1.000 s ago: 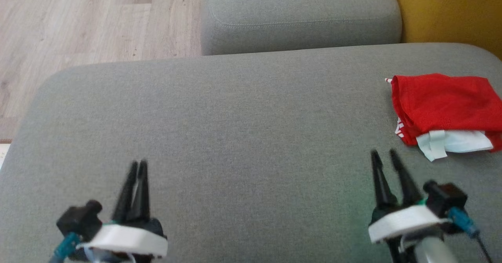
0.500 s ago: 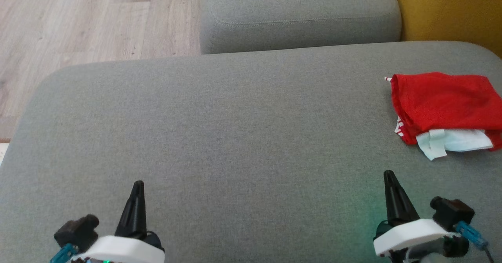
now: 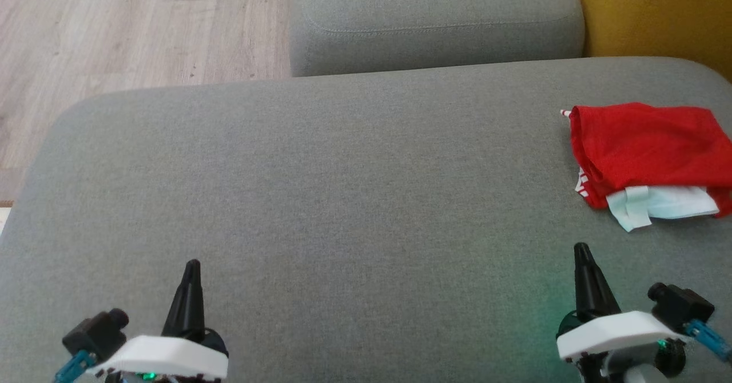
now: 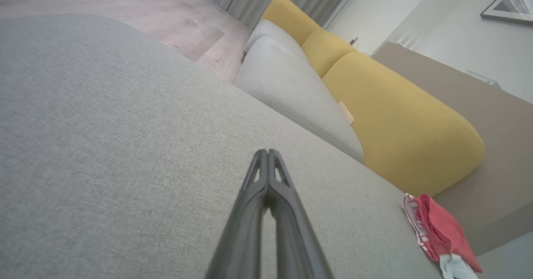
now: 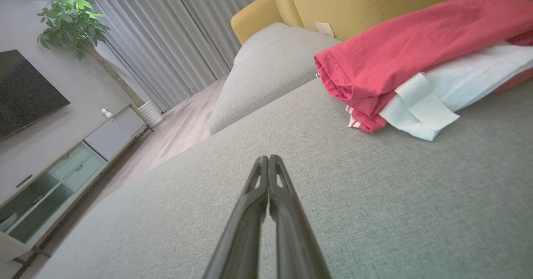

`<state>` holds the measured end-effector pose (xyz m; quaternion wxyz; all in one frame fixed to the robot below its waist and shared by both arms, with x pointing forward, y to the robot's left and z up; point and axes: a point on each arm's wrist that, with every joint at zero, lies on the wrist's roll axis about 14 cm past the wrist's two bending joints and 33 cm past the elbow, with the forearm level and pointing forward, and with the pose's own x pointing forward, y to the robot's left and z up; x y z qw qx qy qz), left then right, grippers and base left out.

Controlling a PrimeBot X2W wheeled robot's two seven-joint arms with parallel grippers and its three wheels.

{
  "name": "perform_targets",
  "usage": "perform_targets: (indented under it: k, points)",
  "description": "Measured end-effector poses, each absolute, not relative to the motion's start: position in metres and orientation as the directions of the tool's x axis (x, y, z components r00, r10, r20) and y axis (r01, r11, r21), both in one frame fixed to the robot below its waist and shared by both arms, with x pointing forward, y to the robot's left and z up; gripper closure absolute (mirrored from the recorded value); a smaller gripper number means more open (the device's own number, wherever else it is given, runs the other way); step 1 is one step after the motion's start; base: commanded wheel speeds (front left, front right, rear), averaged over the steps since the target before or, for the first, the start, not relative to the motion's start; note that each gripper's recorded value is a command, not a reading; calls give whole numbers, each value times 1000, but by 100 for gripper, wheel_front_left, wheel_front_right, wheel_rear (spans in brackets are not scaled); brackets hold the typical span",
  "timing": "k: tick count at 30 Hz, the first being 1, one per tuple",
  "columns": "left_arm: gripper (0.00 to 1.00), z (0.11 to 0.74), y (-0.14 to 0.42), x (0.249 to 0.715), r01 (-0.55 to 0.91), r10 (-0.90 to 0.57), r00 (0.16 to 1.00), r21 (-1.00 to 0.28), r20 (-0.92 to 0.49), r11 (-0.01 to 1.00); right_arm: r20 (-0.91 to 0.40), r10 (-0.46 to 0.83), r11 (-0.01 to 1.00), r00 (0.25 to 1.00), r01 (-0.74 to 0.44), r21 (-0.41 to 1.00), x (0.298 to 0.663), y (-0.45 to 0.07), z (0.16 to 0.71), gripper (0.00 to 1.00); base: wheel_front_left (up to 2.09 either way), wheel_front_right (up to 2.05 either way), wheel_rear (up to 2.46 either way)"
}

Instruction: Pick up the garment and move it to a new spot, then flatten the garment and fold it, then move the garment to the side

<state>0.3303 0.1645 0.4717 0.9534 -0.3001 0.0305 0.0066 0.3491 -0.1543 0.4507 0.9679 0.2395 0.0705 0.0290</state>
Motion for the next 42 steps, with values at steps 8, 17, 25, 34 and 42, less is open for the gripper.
perform_targets:
  k: [8, 17, 25, 34, 42]
  points:
    - [100, 470, 166, 335, -45, -7, 997, -641, -78, 767, -137, 66, 836, 988, 20, 548, 350, -161, 449, 100, 0, 0, 0]
    - [100, 470, 168, 339, -59, -5, 996, -705, -88, 707, -149, 45, 777, 988, 59, 626, 351, -167, 449, 100, 0, 0, 0]
    - [100, 467, 172, 340, -86, 4, 994, -754, -109, 651, -153, 32, 720, 988, 83, 689, 353, -171, 450, 100, 0, 0, 0]
    - [100, 467, 173, 345, -98, 2, 993, -807, -119, 583, -148, 17, 645, 989, 102, 757, 358, -176, 454, 100, 0, 0, 0]
    - [100, 463, 176, 346, -115, 1, 991, -844, -134, 524, -155, 8, 584, 988, 121, 802, 358, -180, 454, 100, 0, 0, 0]
